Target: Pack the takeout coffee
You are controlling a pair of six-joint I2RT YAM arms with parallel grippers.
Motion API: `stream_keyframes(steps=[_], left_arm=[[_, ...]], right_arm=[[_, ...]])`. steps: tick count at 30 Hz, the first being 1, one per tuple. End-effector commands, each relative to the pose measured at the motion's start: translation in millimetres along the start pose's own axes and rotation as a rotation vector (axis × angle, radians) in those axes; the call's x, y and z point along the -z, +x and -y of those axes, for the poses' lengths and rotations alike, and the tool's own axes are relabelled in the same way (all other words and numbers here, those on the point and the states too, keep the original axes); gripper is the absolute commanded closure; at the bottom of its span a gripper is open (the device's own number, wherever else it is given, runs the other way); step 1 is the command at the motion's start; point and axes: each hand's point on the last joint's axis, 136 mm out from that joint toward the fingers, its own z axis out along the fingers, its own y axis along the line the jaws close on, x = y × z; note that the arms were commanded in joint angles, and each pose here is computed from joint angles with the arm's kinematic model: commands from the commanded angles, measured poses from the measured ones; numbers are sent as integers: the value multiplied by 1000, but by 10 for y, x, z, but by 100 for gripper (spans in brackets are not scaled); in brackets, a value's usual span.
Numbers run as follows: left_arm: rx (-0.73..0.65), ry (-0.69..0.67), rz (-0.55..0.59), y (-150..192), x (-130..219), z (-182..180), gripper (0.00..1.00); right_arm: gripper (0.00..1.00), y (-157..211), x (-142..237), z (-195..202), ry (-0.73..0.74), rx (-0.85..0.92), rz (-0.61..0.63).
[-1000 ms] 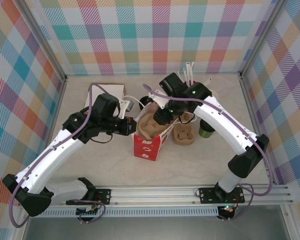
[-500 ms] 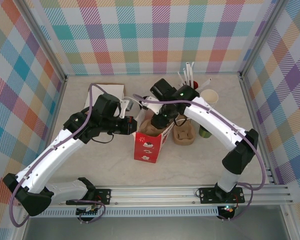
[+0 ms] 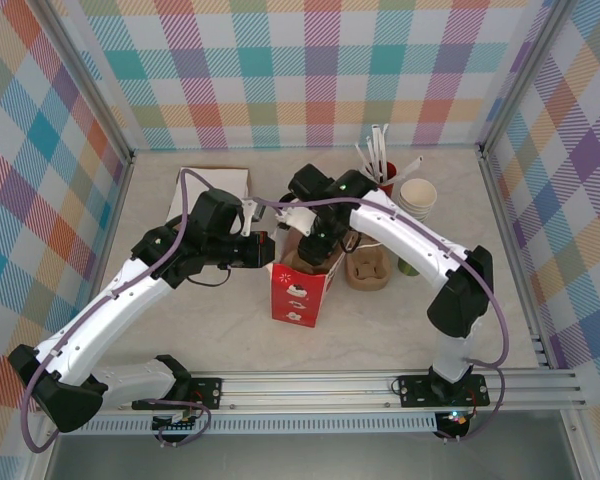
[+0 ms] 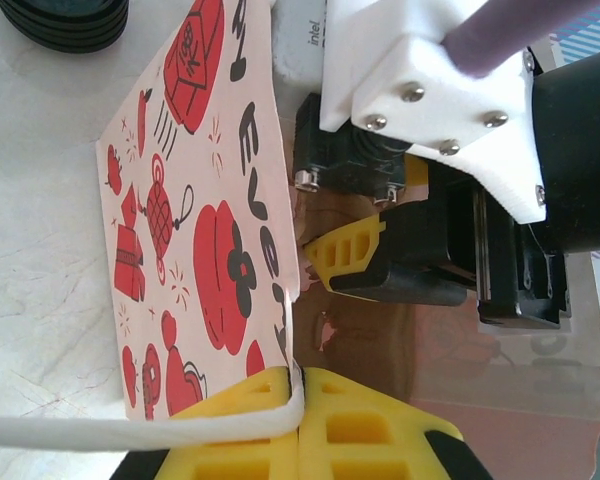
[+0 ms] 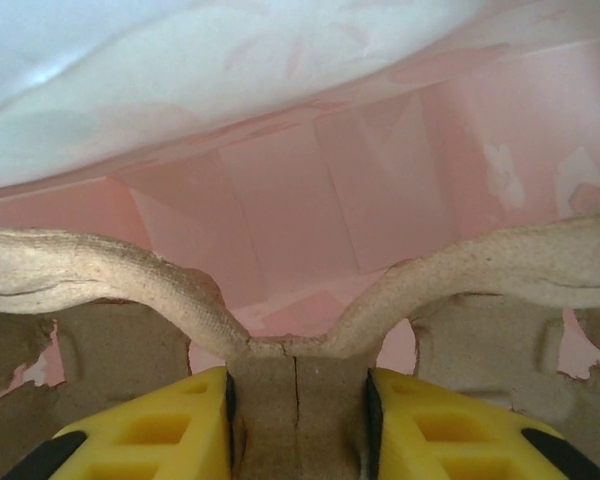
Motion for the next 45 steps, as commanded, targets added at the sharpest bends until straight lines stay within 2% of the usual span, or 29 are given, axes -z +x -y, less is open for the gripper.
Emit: stream_keyframes(steps=[1,5,9,15,22,25,28,31,37,41,45], left_arm=[[-17,30,79,-166,66,93,95],[-19,20,71,-143,63,72,95],[-13,7,71,-127,68,40,95],[-5,-21,74,-105,103,-18,95],[39,-51,54,-37,62,-101,94],[52,-66,60,-38,57,-135,83],[53,-80,75,-62,86,-153,68],[50,-87,86,-82,132,-154,57],[26,-124,111,-116,294,-181,31],[7,-150,144,-154,460,-198,14],[-18,-157,173,-227,649,-151,8]], right_arm=[[60,2,66,-48,-21,19,-12],[39,-109,274,-38,-3,16,65],[27,-209,506,-26,15,15,140],[24,-405,917,-1,29,-19,275],[18,-609,1619,41,67,-74,528],[17,-581,1872,98,113,-117,603],[11,-515,2071,164,168,-170,663],[1,-422,2254,230,222,-235,731],[0,-167,2549,369,293,-372,861],[0,107,2612,524,351,-500,857],[0,427,2606,676,411,-615,814]])
